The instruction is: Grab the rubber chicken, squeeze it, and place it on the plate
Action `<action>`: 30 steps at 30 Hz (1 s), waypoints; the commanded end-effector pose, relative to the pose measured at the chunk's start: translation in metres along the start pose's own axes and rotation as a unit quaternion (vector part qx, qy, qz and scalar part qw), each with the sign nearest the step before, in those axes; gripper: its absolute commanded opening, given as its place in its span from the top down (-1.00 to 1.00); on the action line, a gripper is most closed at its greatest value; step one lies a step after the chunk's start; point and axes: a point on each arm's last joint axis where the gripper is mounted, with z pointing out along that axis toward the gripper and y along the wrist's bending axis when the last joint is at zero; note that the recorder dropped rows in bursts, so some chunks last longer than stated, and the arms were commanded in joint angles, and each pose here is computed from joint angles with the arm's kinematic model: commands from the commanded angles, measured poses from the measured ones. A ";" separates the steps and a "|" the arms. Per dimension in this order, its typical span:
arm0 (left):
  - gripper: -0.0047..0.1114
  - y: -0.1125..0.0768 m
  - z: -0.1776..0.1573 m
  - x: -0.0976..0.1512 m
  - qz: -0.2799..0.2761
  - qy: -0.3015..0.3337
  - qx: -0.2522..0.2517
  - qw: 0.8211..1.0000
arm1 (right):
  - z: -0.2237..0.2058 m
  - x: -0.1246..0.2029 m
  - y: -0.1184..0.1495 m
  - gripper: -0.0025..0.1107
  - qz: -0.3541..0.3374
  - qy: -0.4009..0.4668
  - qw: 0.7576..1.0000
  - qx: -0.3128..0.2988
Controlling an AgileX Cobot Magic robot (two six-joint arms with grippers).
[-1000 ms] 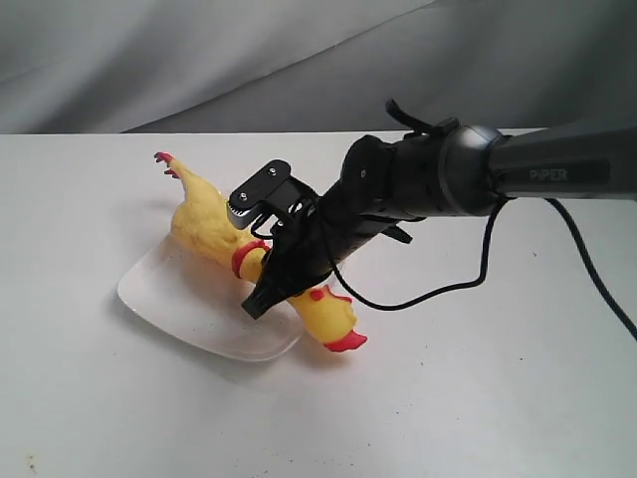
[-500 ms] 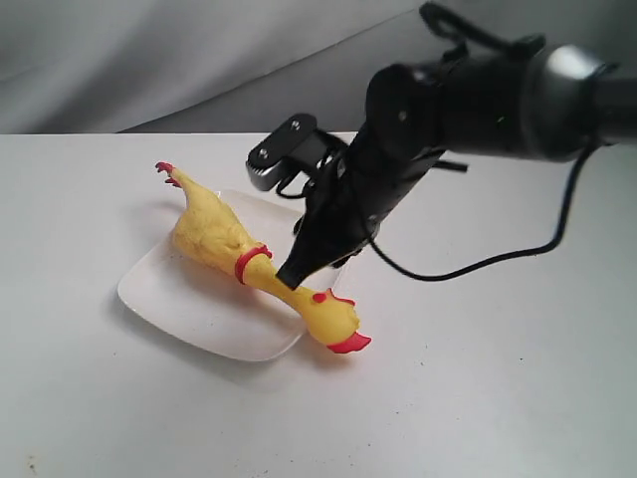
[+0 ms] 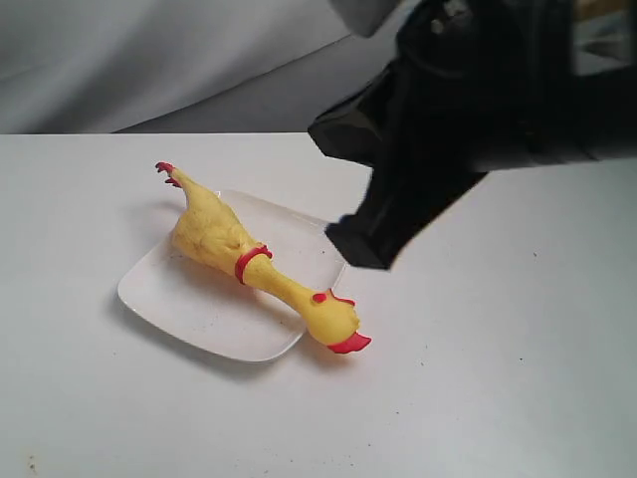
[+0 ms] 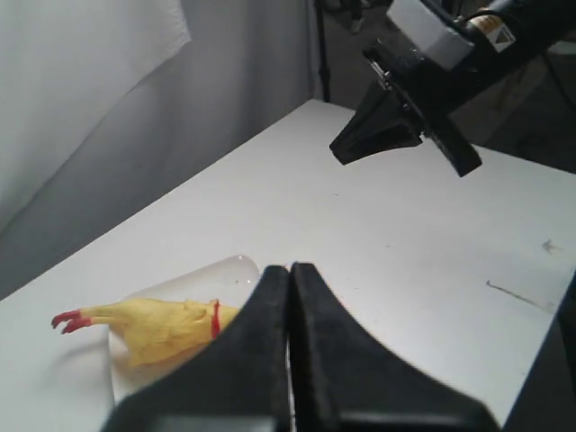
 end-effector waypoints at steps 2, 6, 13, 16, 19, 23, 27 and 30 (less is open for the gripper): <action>0.92 0.002 -0.019 0.008 -0.021 -0.029 0.023 0.999 | -0.059 0.010 0.026 0.96 -0.019 -0.144 0.989 -0.006; 0.92 0.004 -0.027 0.012 -0.025 -0.041 0.024 0.999 | -0.092 0.030 0.033 0.96 -0.021 -0.215 0.976 -0.001; 0.92 0.006 -0.033 0.015 -0.027 -0.051 0.024 0.998 | -0.131 0.072 0.038 0.96 -0.020 -0.294 0.955 0.023; 0.92 0.006 -0.033 0.015 -0.027 -0.051 0.024 0.998 | -0.141 0.084 0.039 0.96 -0.019 -0.310 0.950 0.027; 0.92 0.006 -0.033 0.015 -0.027 -0.051 0.024 0.998 | -0.150 0.089 0.040 0.96 -0.019 -0.320 0.947 0.029; 0.92 0.006 -0.033 0.015 -0.024 -0.051 0.024 0.998 | -0.158 0.091 0.039 0.96 -0.018 -0.334 0.942 0.032; 0.92 0.006 -0.033 0.015 -0.024 -0.051 0.024 0.998 | -0.160 0.092 0.039 0.96 -0.018 -0.338 0.940 0.033; 0.92 0.006 -0.033 0.015 -0.024 -0.051 0.024 0.998 | -0.160 0.092 0.039 0.96 -0.018 -0.338 0.940 0.033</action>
